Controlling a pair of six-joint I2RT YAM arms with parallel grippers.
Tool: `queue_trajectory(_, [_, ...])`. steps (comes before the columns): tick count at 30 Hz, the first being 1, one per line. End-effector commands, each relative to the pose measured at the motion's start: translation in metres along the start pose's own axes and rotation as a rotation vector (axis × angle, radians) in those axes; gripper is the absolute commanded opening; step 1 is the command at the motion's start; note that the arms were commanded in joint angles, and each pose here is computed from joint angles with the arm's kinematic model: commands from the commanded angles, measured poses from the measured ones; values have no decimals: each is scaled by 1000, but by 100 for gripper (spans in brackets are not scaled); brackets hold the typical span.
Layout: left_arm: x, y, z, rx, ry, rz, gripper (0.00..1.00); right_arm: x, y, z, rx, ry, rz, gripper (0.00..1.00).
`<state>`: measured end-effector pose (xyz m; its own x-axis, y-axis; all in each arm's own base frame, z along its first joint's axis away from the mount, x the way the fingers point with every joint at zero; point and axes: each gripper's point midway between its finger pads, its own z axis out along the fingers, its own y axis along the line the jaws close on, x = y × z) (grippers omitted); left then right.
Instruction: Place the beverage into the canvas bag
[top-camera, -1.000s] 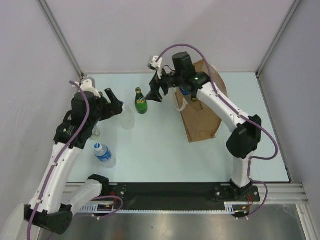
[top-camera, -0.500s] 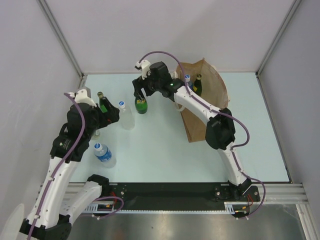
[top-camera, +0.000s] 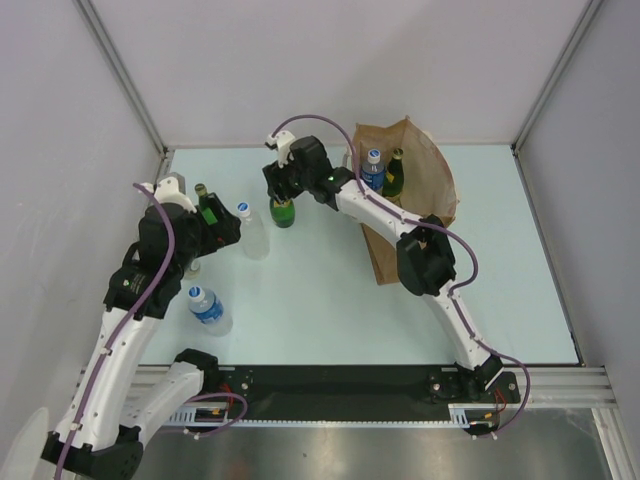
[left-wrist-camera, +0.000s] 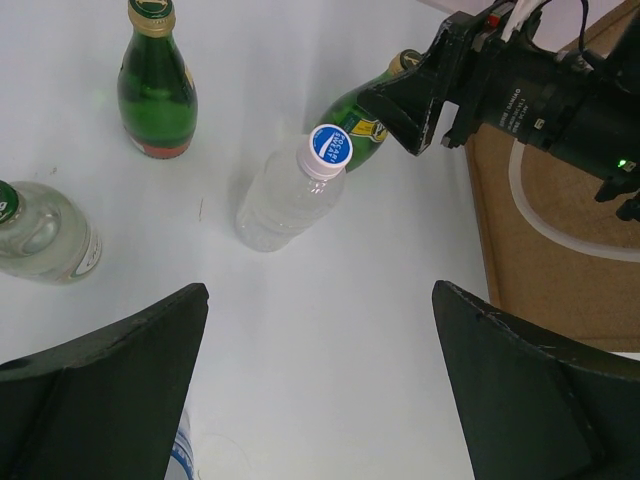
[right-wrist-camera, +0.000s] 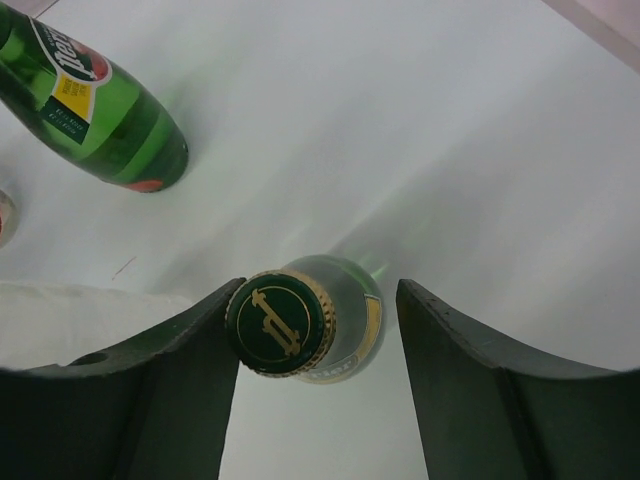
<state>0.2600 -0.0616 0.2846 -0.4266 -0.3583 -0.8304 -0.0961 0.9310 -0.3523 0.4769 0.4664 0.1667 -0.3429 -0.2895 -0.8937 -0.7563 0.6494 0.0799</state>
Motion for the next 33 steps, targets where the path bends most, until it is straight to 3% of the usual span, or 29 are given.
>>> queue_trajectory(1, [-4,-1,0,7,-18,0,100,-41,1,0,25,-131,-55,65])
queue_trajectory(8, [-2,1,1,4,-15,-3,100,-48,2,-1,23,-160,-70,63])
queue_trajectory(13, [0,0,1,7,-11,-10,100,-46,9,-1,-2,-154,-72,51])
queue_trajectory(16, [-1,0,1,8,-12,-12,100,-47,14,-3,-25,-152,-79,37])
queue_trajectory(17, [0,0,1,6,-13,-15,100,-50,15,-5,-31,-158,-85,23])
queue_trajectory(22, [1,1,-2,12,-20,-22,100,-93,24,-38,-84,-250,-123,0])
queue_trajectory(26, [3,-1,0,27,-19,-28,100,-144,28,-90,-164,-353,-150,0])
queue_trajectory(33, [-1,-10,7,58,-18,-27,100,-170,36,-172,-361,-384,-241,0])
